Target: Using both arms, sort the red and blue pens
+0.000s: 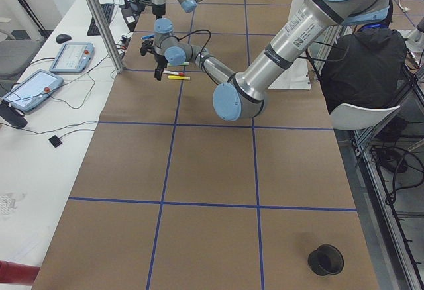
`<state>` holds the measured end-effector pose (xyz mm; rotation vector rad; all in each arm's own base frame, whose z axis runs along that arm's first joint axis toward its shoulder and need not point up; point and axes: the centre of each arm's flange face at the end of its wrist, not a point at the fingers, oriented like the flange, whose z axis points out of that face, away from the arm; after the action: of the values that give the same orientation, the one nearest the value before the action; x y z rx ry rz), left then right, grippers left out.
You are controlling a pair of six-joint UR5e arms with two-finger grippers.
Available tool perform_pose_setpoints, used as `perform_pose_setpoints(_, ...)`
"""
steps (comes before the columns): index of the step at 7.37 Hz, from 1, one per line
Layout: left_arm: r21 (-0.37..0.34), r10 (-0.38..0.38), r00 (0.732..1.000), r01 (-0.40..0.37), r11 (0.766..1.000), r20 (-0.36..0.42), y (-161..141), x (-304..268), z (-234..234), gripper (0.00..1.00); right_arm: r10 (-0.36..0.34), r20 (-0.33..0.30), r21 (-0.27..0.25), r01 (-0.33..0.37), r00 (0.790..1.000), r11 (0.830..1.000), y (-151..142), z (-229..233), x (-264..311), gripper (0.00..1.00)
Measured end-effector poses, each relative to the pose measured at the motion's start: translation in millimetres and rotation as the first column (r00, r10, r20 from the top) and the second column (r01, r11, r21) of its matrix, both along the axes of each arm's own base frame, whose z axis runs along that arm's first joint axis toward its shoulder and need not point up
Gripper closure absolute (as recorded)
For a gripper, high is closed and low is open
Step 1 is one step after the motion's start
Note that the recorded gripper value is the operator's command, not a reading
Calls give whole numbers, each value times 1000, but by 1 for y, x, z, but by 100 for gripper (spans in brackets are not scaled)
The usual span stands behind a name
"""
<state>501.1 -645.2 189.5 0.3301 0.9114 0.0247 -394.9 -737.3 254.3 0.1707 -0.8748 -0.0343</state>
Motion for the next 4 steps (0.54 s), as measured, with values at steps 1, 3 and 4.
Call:
perform_pose_setpoints(1,-5,-7,1000,7,1000,-9,13,30,-21,14,3,-5,-14,-3,1000,1000,-2,13,9,100)
perform_pose_setpoints(3,23,-7,1000,8,1000,-12,36,77,-25,24,2,-5,-33,-2,1000,999,-3,26,17,100)
perform_pose_setpoints(4,45,-14,1000,14,999,-6,42,98,-14,30,0,-3,-39,0,1000,999,-3,30,18,100)
